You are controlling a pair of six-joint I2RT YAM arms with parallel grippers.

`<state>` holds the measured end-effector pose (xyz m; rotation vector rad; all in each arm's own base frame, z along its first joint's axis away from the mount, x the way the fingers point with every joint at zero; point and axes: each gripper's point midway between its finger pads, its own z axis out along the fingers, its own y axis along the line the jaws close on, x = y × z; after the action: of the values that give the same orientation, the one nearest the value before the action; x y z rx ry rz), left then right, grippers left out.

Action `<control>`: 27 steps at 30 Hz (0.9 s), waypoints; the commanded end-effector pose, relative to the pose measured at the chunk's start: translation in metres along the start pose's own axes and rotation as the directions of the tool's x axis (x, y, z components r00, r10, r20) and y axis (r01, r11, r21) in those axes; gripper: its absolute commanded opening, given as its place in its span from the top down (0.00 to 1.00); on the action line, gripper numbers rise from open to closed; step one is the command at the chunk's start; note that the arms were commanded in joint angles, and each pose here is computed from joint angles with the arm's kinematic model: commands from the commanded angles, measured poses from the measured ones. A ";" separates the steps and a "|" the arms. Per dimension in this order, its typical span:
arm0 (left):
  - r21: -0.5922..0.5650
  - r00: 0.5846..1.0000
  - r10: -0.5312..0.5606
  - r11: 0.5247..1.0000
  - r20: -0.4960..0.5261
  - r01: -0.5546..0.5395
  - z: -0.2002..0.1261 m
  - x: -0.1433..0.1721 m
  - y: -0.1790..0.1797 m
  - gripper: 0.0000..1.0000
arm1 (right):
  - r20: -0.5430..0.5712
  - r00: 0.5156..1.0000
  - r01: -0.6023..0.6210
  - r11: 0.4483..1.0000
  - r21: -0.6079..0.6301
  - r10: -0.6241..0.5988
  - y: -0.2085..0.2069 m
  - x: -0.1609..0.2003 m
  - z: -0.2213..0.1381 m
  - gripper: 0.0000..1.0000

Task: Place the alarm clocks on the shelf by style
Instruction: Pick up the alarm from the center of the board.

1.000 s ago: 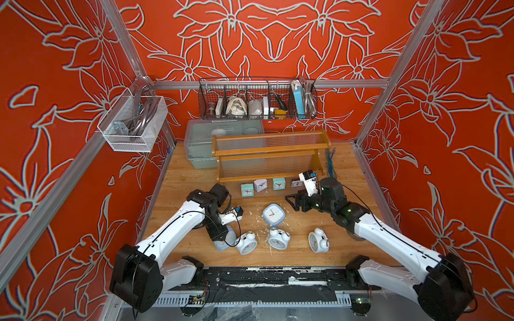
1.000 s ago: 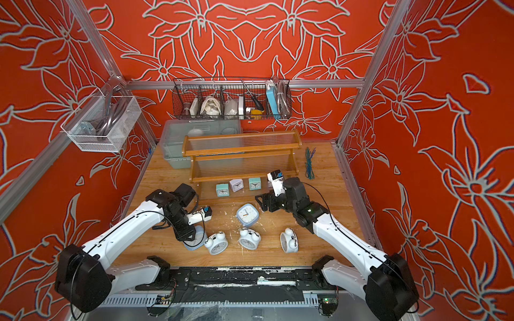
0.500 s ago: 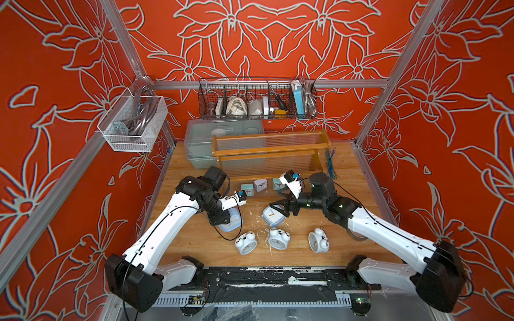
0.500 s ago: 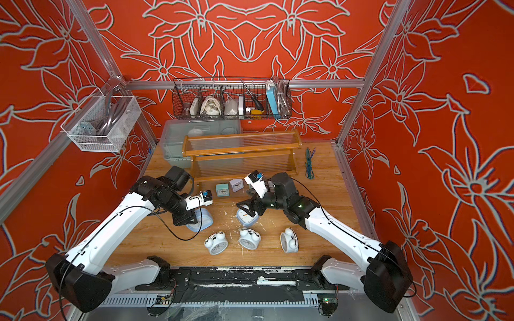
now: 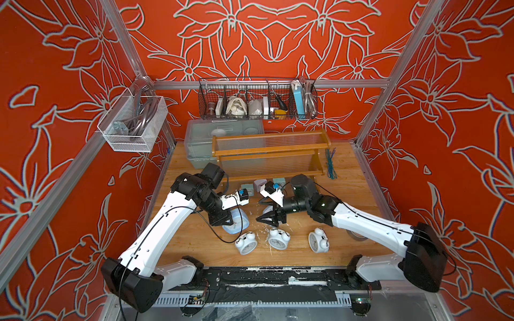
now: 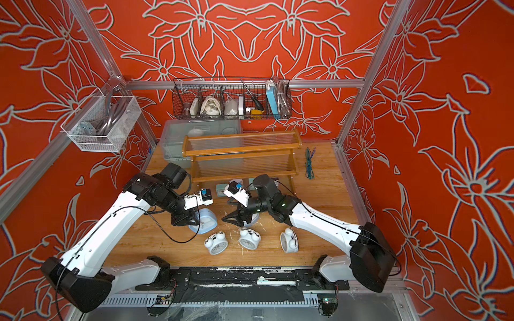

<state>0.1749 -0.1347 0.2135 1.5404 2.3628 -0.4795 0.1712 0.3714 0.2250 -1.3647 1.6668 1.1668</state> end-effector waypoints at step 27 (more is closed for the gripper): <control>0.014 0.997 0.021 1.000 0.076 -0.022 -0.007 -0.006 -0.012 0.67 | 0.050 0.997 0.061 0.987 -0.147 -0.054 0.015 -0.018 0.060 0.21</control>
<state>0.1675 -0.1315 0.2194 1.5089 2.3527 -0.4795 0.1659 0.4207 0.2095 -1.4401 1.5830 1.2688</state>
